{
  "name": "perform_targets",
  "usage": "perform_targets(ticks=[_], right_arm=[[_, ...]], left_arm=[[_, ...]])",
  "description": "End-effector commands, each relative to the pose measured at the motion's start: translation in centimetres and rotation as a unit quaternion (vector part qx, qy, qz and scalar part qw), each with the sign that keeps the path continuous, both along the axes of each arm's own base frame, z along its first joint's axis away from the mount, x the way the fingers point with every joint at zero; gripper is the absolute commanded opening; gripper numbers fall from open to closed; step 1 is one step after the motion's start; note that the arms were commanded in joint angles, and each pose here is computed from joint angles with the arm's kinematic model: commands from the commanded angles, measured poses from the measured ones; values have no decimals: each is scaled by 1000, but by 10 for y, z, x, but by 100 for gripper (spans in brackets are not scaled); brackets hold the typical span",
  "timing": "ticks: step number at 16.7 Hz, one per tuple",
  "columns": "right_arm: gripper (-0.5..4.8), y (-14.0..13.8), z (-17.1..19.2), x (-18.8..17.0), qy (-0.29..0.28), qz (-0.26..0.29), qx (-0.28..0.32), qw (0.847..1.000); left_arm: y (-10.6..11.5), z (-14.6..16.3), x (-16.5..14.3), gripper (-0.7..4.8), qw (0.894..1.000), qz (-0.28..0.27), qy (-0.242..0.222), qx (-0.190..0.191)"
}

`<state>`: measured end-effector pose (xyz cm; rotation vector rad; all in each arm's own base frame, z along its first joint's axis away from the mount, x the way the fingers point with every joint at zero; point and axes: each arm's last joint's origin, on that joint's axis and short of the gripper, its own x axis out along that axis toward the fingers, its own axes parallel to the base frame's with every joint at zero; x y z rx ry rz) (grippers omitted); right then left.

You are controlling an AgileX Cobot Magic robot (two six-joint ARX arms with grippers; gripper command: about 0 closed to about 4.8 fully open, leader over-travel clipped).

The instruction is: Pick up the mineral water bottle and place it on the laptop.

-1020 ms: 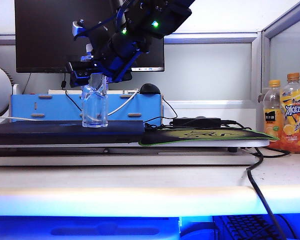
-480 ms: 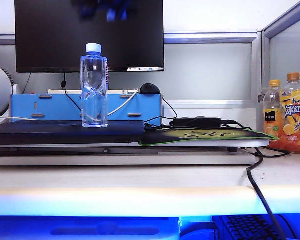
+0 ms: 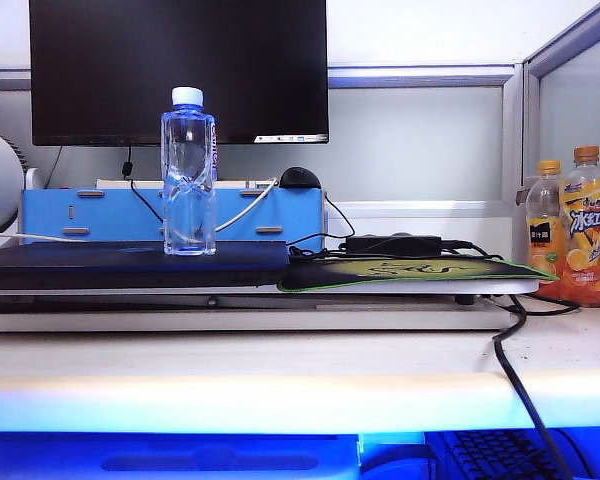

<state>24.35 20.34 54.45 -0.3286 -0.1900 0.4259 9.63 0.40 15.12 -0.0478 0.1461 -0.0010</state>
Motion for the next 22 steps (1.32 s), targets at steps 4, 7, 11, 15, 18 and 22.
perform_targets(ticks=[4,7,11,15,18,22], right_arm=[[-1,-116,63,-132,-75,-2,65,995],[-1,-165,55,-186,-43,-20,40,998],[-1,-210,26,-232,29,-79,-15,996],[-1,-216,1,-238,39,-96,6,995],[-1,-198,-45,-217,-4,-98,49,994],[0,-175,-143,-180,18,-114,23,993]], left_arm=[[0,0,0,-2,1000,-2,-1,1],[0,0,0,-2,1000,-2,-1,0],[0,0,0,-2,1000,-2,-2,1],[0,0,0,-2,1000,-1,-1,1],[0,0,0,-2,1000,-2,-1,1],[0,0,0,-2,1000,-2,-2,1]])
